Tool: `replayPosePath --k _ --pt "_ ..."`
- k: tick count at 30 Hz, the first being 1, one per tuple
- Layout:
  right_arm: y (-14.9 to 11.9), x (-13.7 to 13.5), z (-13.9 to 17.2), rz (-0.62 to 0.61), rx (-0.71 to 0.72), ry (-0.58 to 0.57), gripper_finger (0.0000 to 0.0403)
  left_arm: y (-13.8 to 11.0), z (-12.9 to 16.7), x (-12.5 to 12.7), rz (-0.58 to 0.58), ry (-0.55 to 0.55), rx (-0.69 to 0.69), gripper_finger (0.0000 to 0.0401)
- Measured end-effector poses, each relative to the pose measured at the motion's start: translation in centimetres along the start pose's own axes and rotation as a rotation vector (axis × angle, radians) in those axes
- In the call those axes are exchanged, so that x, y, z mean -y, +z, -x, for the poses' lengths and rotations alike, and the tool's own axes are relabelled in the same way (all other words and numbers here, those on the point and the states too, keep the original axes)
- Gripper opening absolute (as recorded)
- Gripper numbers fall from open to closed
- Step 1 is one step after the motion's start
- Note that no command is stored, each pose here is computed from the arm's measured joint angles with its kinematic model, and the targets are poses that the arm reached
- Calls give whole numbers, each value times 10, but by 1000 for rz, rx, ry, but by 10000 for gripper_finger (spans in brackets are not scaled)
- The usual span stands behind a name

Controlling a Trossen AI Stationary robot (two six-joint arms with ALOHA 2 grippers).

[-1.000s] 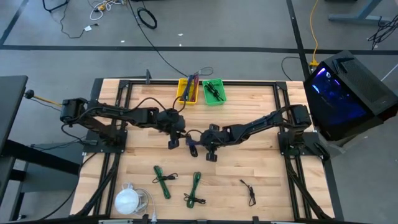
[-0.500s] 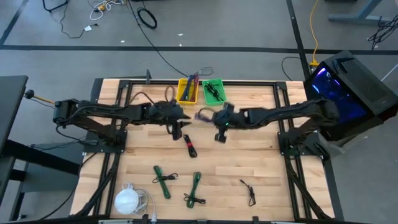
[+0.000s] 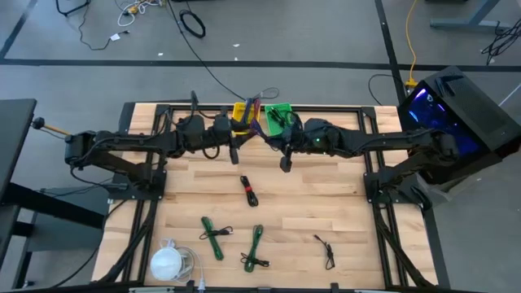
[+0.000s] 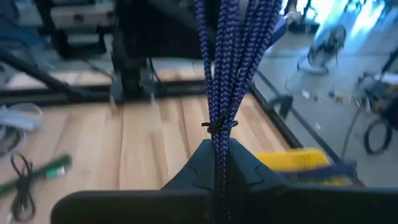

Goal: Pick & Place USB Port
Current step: Put the purple charger cable into the yellow bin

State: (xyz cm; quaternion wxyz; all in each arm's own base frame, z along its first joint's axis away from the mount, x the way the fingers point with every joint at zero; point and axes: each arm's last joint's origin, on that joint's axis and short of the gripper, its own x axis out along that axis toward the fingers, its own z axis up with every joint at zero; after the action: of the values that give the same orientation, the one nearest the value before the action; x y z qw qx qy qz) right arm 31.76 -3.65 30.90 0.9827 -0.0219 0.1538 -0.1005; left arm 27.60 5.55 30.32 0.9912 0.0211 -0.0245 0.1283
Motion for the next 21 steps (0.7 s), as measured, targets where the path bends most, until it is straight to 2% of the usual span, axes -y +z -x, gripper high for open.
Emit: replayPosePath --k 4,11,14,21 --pt "7 5 0 6 70 6 9 5 0 -3 20 -69 64 115" --pt "12 18 -1 0 129 18 9 6 0 0 22 -195 74 115" --pt "12 20 -1 -9 135 30 9 8 0 0 21 -190 89 115" --pt "15 18 0 -5 163 37 9 10 0 -3 -1 -94 111 115"
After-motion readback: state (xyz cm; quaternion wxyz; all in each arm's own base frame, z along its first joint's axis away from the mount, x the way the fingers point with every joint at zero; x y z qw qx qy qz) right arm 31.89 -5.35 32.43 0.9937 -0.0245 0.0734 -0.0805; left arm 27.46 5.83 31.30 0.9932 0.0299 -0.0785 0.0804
